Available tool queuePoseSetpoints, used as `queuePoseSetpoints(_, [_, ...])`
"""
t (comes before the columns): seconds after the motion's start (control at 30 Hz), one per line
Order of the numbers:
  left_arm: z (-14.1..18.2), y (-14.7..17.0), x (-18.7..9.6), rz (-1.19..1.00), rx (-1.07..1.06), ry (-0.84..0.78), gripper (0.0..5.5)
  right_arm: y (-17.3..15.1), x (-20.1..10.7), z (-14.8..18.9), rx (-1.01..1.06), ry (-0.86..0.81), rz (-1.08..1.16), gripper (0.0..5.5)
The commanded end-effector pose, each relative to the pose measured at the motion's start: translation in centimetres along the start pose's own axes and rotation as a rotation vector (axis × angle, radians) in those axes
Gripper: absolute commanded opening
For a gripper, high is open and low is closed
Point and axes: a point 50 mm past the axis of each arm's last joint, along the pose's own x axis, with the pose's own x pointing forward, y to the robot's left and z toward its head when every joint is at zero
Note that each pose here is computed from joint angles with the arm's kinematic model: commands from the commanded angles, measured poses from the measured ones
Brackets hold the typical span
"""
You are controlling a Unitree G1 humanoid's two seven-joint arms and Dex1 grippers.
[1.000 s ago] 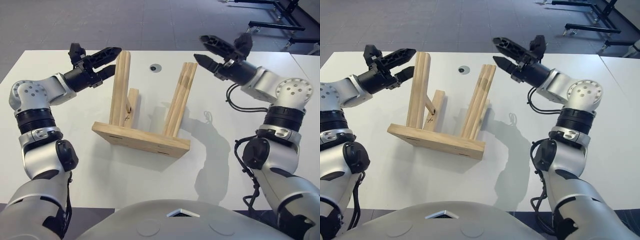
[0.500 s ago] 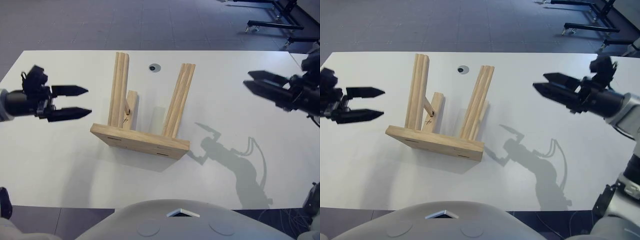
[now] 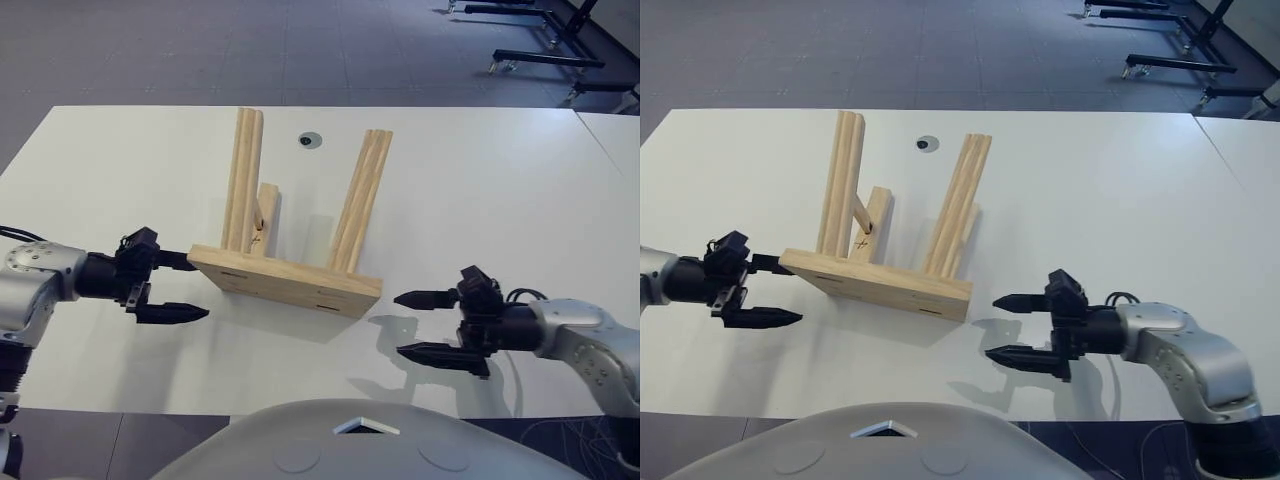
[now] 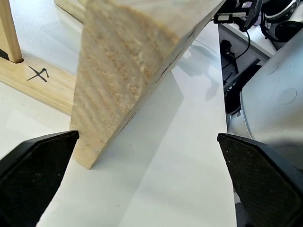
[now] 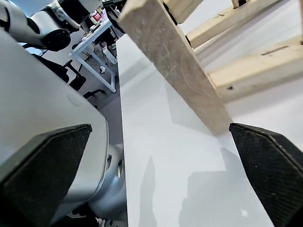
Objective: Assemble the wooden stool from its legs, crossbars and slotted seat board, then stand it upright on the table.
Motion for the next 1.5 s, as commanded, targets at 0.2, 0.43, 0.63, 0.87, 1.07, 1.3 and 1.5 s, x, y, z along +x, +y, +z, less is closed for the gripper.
queuePoseSetpoints(0.2, [-0.4,0.6,1.0,0.026,-0.013,-0.016,5.37,-1.1,3.0,-0.3,0.008,-0.084,-0.052,5.36])
queuePoseSetpoints(0.43, [-0.7,0.7,3.1,0.016,-0.015,-0.039,5.37,-0.8,4.1,0.9,-0.015,-0.142,-0.034,5.36])
queuePoseSetpoints(0.63, [-1.6,-0.9,2.9,0.027,-0.078,-0.059,5.37,1.9,4.4,0.9,0.001,-0.162,-0.022,5.36])
queuePoseSetpoints(0.87, [-1.2,-1.8,1.9,0.034,-0.13,-0.053,5.37,3.9,4.5,0.0,0.05,-0.165,-0.067,5.36])
queuePoseSetpoints(1.07, [-1.1,-1.8,2.6,0.005,-0.107,-0.028,5.37,2.8,4.3,-0.3,0.034,-0.132,-0.112,5.36])
queuePoseSetpoints(1.3, [-1.2,0.4,3.4,0.01,-0.026,-0.022,5.4,-0.9,4.1,0.5,-0.055,-0.063,-0.099,4.93])
queuePoseSetpoints(1.5, [0.0,2.1,2.8,0.02,0.041,-0.015,5.07,-2.1,4.5,1.0,-0.127,-0.037,-0.07,3.77])
